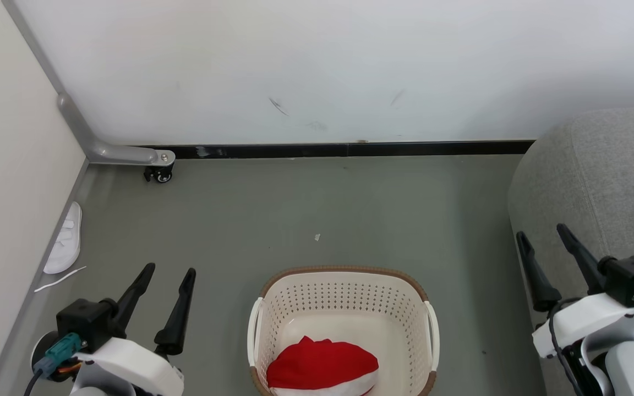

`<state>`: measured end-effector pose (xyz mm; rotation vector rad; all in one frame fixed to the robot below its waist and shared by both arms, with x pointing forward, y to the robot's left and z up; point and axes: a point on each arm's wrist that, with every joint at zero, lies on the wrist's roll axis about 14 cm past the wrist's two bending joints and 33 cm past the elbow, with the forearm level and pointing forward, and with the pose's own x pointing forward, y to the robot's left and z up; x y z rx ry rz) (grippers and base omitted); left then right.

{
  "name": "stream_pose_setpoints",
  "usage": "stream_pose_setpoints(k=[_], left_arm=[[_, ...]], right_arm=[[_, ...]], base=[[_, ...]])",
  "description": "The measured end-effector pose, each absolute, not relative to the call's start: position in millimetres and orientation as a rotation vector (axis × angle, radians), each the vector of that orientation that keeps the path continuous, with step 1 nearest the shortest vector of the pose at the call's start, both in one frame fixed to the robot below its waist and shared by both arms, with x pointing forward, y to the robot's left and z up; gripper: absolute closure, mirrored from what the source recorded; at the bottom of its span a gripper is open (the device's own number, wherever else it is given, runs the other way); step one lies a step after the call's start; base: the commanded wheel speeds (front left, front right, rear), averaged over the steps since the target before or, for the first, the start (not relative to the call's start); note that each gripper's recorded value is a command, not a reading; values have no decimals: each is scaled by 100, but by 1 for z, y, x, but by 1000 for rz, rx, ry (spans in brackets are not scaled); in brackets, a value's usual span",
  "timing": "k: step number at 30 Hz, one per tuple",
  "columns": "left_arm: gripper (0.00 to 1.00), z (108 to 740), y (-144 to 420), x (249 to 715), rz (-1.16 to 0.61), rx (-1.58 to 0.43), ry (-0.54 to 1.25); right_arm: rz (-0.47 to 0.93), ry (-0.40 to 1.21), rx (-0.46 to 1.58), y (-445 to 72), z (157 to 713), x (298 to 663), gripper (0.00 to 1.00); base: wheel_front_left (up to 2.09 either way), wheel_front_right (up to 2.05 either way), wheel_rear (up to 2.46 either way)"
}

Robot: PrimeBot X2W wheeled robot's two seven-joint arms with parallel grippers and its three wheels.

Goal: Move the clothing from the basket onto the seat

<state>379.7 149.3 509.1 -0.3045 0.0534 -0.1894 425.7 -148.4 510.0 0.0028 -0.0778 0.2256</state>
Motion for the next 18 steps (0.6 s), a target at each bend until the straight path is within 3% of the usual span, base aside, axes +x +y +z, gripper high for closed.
stream_pose_setpoints(k=[18], left_arm=[[0, 503, 158, 381, -156, -288, 55]], right_arm=[[225, -66, 11, -146, 506, 415, 0]], base=[[0, 0, 0]])
